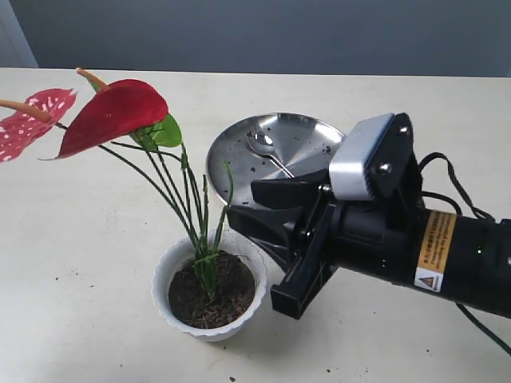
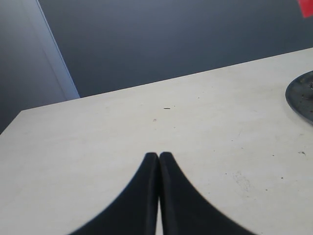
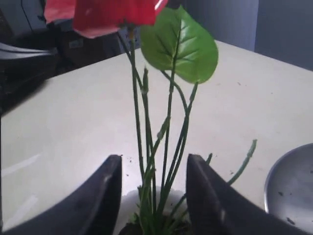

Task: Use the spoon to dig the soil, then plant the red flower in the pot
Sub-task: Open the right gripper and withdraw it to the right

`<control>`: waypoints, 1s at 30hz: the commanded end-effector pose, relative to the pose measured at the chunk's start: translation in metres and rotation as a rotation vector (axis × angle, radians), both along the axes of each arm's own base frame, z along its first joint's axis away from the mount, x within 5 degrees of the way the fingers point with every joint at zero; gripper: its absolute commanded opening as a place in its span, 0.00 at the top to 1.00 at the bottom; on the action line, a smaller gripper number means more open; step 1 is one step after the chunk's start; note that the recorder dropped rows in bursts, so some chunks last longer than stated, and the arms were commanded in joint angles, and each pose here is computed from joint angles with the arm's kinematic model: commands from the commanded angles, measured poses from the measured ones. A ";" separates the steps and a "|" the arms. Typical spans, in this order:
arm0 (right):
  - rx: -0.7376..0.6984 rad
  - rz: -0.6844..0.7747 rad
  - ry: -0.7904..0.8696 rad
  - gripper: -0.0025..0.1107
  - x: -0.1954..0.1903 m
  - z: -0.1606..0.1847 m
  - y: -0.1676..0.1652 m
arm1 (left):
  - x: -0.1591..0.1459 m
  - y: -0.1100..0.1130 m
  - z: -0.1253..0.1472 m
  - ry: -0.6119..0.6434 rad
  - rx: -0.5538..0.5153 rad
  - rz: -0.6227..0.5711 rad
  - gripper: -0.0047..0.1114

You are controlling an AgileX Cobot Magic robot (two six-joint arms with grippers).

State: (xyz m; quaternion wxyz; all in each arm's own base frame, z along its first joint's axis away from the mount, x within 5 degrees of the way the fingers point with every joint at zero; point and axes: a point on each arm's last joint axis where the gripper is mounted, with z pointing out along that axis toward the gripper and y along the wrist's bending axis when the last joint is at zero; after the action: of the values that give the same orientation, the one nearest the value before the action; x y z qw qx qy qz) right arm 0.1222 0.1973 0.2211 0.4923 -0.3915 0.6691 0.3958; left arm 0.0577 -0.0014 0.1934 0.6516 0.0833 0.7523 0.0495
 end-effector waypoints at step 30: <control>-0.016 -0.615 0.036 0.98 0.037 0.016 -0.056 | 0.000 0.000 0.000 -0.009 -0.014 -0.002 0.96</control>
State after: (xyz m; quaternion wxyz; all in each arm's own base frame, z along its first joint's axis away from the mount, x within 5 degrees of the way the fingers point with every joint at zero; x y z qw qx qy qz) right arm 0.1538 0.1557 0.2306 0.5553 -0.1910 0.7709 0.2468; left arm 0.0577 -0.0014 0.1934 0.6516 0.0833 0.7523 0.0495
